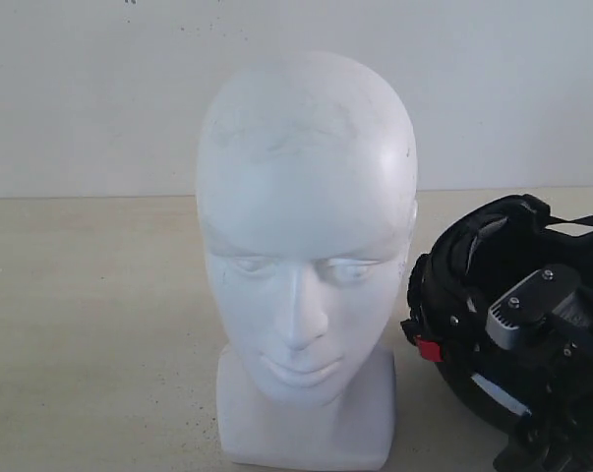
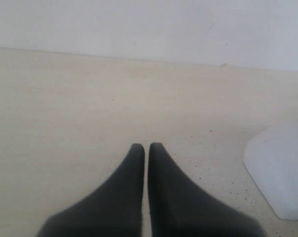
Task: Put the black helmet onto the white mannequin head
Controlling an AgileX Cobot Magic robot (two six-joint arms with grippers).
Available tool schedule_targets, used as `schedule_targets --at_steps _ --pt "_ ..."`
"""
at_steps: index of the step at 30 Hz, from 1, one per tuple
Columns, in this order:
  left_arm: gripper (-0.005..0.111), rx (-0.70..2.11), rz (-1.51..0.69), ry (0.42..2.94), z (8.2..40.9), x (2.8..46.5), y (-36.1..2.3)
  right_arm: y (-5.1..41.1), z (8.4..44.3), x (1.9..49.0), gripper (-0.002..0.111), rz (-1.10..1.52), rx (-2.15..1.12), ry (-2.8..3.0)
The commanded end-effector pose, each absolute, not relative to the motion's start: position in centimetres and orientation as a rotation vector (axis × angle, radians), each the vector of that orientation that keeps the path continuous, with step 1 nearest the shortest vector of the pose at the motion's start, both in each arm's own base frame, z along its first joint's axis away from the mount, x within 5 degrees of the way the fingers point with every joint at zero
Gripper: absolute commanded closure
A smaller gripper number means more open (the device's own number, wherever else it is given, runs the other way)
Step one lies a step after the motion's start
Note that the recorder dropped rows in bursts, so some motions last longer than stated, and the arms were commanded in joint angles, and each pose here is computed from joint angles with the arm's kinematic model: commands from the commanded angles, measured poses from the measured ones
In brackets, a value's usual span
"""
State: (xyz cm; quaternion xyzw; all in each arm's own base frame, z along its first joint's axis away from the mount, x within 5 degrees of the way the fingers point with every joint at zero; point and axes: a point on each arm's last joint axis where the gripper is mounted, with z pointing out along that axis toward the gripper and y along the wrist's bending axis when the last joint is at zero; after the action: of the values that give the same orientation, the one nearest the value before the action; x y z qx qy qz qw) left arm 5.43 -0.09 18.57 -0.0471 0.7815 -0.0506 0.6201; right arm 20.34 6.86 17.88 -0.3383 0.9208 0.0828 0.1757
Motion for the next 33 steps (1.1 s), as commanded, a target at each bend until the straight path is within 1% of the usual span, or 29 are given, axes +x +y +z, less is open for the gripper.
schedule_targets --at_steps 1,6,8,9,12,14,17,33 --pt "0.102 -0.104 -0.118 1.800 18.4 5.4 -0.1 6.9 18.7 20.0 0.036 0.231 -0.966 2.564" --pt "0.102 -0.104 -0.118 1.800 18.4 5.4 -0.1 6.8 18.5 20.5 0.038 0.190 -0.963 2.543" --pt "0.102 -0.104 -0.118 1.800 18.4 5.4 -0.1 6.8 18.0 20.6 0.042 0.193 -0.967 2.561" --pt "0.102 -0.104 -0.118 1.800 18.4 5.4 -0.1 6.8 17.8 20.7 0.045 0.196 -0.964 2.570" --pt "0.102 -0.104 -0.118 1.800 18.4 5.4 -0.1 6.9 17.1 20.9 0.066 0.216 -0.949 2.601" --pt "0.102 -0.104 -0.118 1.800 18.4 5.4 -0.1 7.0 16.9 21.0 0.085 0.235 -0.923 2.614" --pt "0.102 -0.104 -0.118 1.800 18.4 5.4 -0.1 7.1 16.7 21.1 0.109 0.253 -0.893 2.621" --pt "0.102 -0.104 -0.118 1.800 18.4 5.4 -0.1 7.5 16.9 21.3 0.107 0.315 -0.779 2.631"
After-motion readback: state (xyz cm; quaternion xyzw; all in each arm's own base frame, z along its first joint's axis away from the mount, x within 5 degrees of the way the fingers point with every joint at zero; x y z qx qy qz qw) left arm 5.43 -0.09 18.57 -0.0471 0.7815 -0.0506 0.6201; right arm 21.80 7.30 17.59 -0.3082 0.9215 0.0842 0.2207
